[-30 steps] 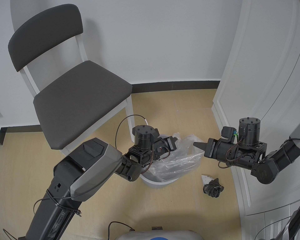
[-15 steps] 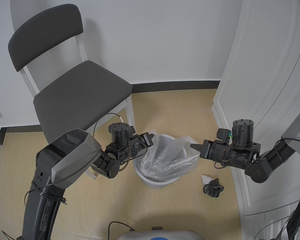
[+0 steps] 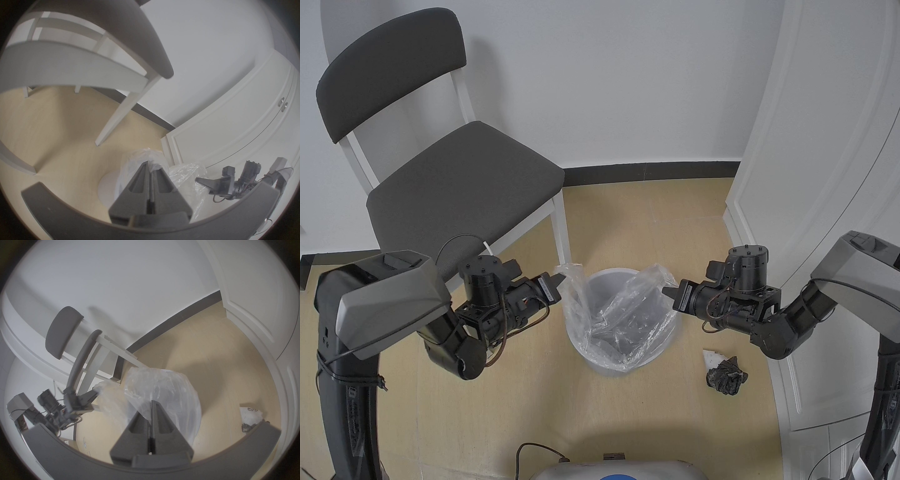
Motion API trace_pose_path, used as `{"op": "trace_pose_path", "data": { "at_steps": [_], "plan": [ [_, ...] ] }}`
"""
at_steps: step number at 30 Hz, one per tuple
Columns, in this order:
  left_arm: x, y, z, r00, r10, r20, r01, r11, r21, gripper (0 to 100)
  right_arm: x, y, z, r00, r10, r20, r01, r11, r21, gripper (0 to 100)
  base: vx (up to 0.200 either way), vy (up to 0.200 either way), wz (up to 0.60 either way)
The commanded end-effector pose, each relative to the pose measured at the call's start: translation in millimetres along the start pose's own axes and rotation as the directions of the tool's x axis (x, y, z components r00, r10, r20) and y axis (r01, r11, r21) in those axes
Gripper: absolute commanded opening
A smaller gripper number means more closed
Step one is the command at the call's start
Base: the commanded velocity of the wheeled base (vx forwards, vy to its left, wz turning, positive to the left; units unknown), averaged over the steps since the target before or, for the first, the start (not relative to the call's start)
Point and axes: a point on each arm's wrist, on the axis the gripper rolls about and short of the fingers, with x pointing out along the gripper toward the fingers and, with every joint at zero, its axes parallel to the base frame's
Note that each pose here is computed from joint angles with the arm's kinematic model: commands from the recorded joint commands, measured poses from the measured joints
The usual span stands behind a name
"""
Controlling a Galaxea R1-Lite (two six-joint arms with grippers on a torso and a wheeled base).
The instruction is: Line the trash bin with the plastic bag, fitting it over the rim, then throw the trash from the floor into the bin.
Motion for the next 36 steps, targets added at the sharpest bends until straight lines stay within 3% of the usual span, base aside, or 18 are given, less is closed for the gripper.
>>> {"op": "trace_pose_path", "data": {
  "at_steps": [1, 6, 16, 19, 21, 25, 36],
  "plan": [
    [-31, -7, 15, 0.999, 0.005, 0.035, -0.006, 1.000, 0.021, 0, 24, -10, -13, 1.000, -0.011, 0.014, 0.011, 0.999, 0.040, 0, 0.000, 0.000, 0.00],
    [-40, -5, 12, 1.000, 0.025, 0.016, -0.025, 0.999, 0.024, 0, 35, -7, -13, 0.998, -0.036, 0.060, 0.031, 0.995, 0.091, 0, 0.000, 0.000, 0.00],
    [-45, -6, 3, 0.999, 0.037, -0.027, -0.037, 0.999, 0.021, 0, 28, -26, -5, 0.994, -0.089, 0.059, 0.083, 0.992, 0.091, 0, 0.000, 0.000, 0.00],
    [-47, -5, 0, 0.997, 0.054, -0.054, -0.049, 0.995, 0.084, 0, 19, -31, 7, 0.991, -0.113, 0.066, 0.110, 0.992, 0.055, 0, 0.000, 0.000, 0.00],
    [-54, -3, -3, 0.987, 0.107, -0.121, -0.088, 0.984, 0.153, 0, 11, -37, 14, 0.988, -0.149, 0.048, 0.148, 0.989, 0.022, 0, 0.000, 0.000, 0.00],
    [-63, -10, 0, 0.964, 0.160, -0.210, -0.125, 0.977, 0.174, 0, 5, -40, 15, 0.985, -0.172, 0.020, 0.172, 0.985, -0.009, 0, 0.000, 0.000, 0.00],
    [-73, -7, -2, 0.917, 0.245, -0.315, -0.150, 0.943, 0.296, 0, 1, -44, 2, 0.981, -0.191, -0.029, 0.188, 0.978, -0.093, 0, 0.000, 0.000, 0.00]
  ]
}}
